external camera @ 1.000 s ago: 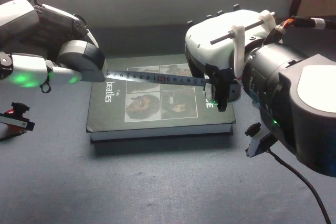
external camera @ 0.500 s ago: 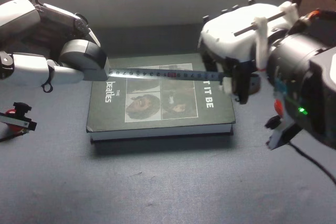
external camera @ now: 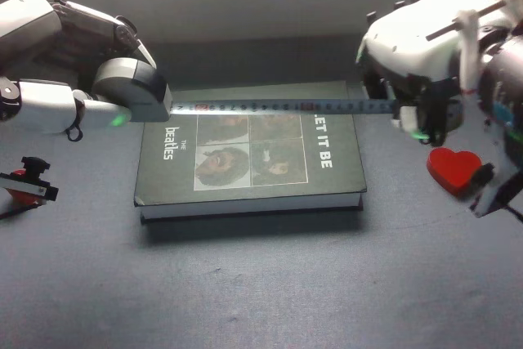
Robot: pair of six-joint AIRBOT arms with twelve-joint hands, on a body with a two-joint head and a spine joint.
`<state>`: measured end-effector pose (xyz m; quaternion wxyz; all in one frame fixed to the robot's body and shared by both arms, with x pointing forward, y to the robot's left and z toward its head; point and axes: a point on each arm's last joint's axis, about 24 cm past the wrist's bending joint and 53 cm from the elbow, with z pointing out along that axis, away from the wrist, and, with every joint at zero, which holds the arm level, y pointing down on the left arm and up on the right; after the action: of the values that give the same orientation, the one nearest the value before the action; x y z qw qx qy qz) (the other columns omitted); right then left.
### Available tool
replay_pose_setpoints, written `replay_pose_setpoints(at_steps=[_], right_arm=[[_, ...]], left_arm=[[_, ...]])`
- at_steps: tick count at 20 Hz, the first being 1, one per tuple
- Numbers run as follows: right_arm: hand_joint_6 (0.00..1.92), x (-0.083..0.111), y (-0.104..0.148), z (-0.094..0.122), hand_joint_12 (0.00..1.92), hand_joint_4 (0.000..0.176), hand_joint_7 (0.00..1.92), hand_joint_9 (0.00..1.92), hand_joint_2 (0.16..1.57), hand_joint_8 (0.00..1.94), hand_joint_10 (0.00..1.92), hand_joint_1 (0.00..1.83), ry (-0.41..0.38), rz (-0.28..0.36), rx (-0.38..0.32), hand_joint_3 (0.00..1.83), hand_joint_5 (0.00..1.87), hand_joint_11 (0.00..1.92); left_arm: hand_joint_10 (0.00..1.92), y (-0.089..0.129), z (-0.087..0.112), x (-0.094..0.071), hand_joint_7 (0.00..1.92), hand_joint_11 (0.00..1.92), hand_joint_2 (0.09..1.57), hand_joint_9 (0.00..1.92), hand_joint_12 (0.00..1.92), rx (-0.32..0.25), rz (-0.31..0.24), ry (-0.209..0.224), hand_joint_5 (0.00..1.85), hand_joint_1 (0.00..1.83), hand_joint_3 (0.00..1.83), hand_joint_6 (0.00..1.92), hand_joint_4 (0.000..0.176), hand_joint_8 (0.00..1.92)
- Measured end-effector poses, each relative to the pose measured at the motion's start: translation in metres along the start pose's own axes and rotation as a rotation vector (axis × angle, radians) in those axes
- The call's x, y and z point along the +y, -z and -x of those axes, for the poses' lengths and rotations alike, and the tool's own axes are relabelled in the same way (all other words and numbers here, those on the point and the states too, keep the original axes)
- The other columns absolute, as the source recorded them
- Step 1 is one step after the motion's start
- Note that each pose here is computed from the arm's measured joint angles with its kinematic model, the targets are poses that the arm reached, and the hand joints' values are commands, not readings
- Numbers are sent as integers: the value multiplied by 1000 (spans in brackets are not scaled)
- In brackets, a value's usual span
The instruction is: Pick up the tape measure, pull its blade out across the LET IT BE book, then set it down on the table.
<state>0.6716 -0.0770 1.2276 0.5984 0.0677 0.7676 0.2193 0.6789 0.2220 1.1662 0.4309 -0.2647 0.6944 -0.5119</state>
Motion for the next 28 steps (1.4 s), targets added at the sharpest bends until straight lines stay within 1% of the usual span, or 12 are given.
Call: replay_pose_setpoints(at_steps=[2,4,7,8,13,15,17,19,20,23,26,28], right_arm=[[1240,-5,1,3,1166,0,1007,840,1148,885,1280,1360,13,-1,-2,0,789,715],[1230,-12,2,7,1163,0,1012,837,1147,880,1287,1360,24,-3,-4,0,790,698],[1231,-20,3,9,1164,0,1001,856,1147,887,1277,1360,42,-3,0,0,786,712],[1239,-23,4,11,1150,0,1001,851,1149,900,1277,1360,49,-3,-1,0,773,698],[1240,-39,8,21,1153,0,1001,850,1150,906,1279,1360,57,-4,-6,0,767,709],[1252,-43,10,24,1153,0,995,845,1155,923,1290,1359,66,-3,-7,1,747,701],[1278,-46,10,26,1150,0,980,830,1160,934,1300,1356,70,0,-6,0,752,677],[1276,-54,7,29,1147,0,978,825,1157,920,1294,1356,80,-7,-8,0,779,674],[1256,-61,5,29,1148,0,1001,831,1151,897,1282,1358,78,-16,-5,0,784,682],[1253,-75,4,35,1150,0,1003,843,1150,887,1280,1359,84,-38,-13,0,778,688],[1288,-80,3,38,1156,0,1005,808,1166,931,1323,1356,84,-41,-17,0,713,667],[1287,-80,2,39,1165,0,1002,822,1162,915,1312,1357,84,-34,-14,0,726,673]], left_arm=[[1295,0,0,0,948,857,1132,911,1144,0,0,0,874,1376,0,855,0,1095],[1276,0,0,0,969,875,1120,921,1141,-1,-1,0,919,1379,0,791,0,1070],[1280,0,0,0,964,888,1121,924,1142,-2,-2,2,917,1379,0,788,0,1071],[1279,0,0,-1,956,878,1124,928,1138,-2,-3,2,903,1378,0,815,0,1074],[1273,0,1,-1,962,867,1121,930,1135,-3,-5,5,916,1378,0,804,0,1066],[1281,0,1,-1,959,872,1126,925,1139,-3,-6,5,889,1377,1,830,0,1071],[1275,0,1,-1,960,888,1122,929,1143,-4,-5,6,908,1378,0,812,0,1068],[1271,0,1,-1,962,867,1120,931,1138,-5,-6,8,918,1378,0,801,0,1065],[1275,0,1,-1,964,846,1121,926,1168,-5,-5,8,917,1378,0,796,0,1066],[1282,0,1,-1,980,841,1119,912,1180,-5,-4,8,922,1378,0,803,0,1051],[1290,0,1,-1,977,850,1128,910,1180,-5,-5,9,871,1376,0,865,0,1051],[1288,1,1,0,970,853,1129,917,1179,-5,-3,9,864,1376,0,876,0,1054]])
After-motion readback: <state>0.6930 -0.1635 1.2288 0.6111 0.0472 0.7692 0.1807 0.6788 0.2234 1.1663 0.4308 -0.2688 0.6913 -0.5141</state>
